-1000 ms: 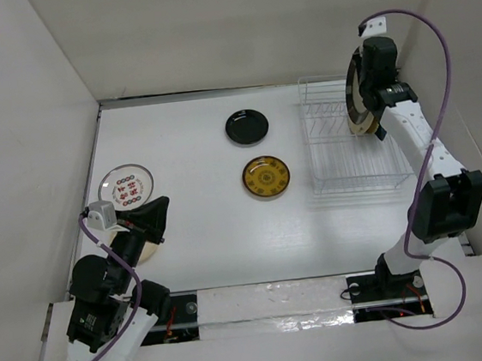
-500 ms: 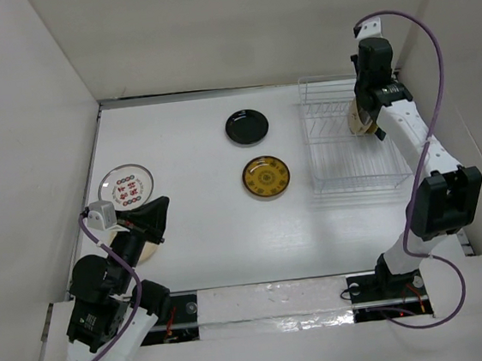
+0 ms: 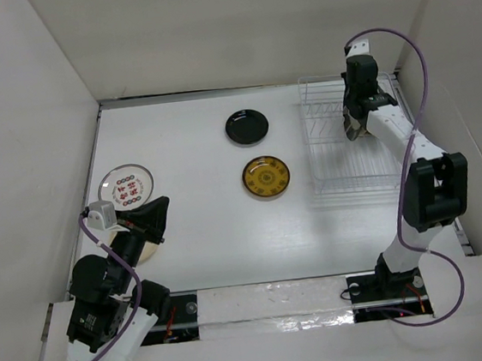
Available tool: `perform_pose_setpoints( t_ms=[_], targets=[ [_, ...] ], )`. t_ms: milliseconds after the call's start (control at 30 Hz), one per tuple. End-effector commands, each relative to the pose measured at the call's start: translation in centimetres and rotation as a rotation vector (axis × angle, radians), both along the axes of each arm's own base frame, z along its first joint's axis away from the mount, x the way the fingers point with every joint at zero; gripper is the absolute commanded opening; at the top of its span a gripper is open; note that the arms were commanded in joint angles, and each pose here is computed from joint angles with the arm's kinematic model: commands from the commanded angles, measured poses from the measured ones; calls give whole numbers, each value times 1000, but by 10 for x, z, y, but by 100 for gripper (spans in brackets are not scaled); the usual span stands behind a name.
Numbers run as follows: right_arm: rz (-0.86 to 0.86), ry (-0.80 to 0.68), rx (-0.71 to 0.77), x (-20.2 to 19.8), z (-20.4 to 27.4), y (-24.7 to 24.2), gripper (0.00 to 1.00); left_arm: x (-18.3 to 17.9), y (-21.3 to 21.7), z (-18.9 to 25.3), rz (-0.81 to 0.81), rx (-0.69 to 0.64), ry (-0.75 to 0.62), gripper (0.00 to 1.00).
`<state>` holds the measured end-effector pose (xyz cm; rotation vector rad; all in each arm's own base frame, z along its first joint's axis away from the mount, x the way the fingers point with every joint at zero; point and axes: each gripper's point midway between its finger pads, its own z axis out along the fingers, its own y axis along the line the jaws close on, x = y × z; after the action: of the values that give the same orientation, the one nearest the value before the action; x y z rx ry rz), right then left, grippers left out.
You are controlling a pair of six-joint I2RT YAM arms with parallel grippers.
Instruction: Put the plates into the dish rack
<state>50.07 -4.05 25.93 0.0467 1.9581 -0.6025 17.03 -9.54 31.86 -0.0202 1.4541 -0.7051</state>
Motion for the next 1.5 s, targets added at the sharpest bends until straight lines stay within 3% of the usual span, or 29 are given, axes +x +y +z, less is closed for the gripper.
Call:
perform_pose_setpoints(
  t_ms=[0, 100, 133, 200, 233, 300, 433, 533, 600, 633, 667, 700, 833, 900, 1000, 1033, 1100, 1467],
  targets=[
    [-13, -215, 82, 16, 39, 6, 0, -1, -2, 14, -14, -11, -46, 5],
    [-33, -208, 124, 16, 24, 7, 0, 0, -3, 13, -14, -8, -40, 5],
    [-47, -206, 135, 15, 21, 6, 6, 1, -3, 13, -14, -7, -38, 5],
    [-70, -216, 177, 12, 19, 7, 21, 3, -4, 10, -16, -1, -27, 5],
    [-85, -228, 190, 10, 22, 5, 42, 3, -5, 10, -16, 1, -24, 5],
    [-102, -268, 243, 3, 35, 6, 64, 5, -6, 8, -16, 4, -14, 5],
    [-88, -345, 302, -11, 72, 17, 79, 8, -5, 6, -6, 11, -5, 5],
    [-21, -389, 329, -23, 96, 42, 78, 11, -7, 3, -7, 16, 11, 5],
    [109, -377, 366, -25, 97, 88, 66, 13, -7, 1, -6, 19, 21, 5],
    [231, -346, 408, -22, 93, 120, 33, 14, -7, 0, -3, 20, 24, 5],
    [294, -322, 436, -20, 88, 144, 11, 14, -7, -1, -1, 22, 29, 5],
    [363, -280, 480, -23, 78, 178, 0, 15, -6, -2, 6, 22, 34, 5],
    [548, -178, 582, -9, 49, 276, 0, 16, -4, -2, 22, 17, 39, 3],
    [540, -110, 613, 4, 11, 304, 1, 16, -3, -2, 28, 14, 42, 0],
    [467, -100, 662, 28, -17, 318, 35, 17, -3, -3, 28, 16, 43, 0],
    [433, -104, 674, 33, -23, 318, 57, 17, -3, -3, 28, 15, 45, 0],
    [364, -88, 717, 49, -46, 318, 67, 17, -4, -3, 21, 18, 42, 0],
    [1, -87, 836, 69, -134, 284, 68, 10, -7, 3, -7, 16, 9, 12]
  ],
)
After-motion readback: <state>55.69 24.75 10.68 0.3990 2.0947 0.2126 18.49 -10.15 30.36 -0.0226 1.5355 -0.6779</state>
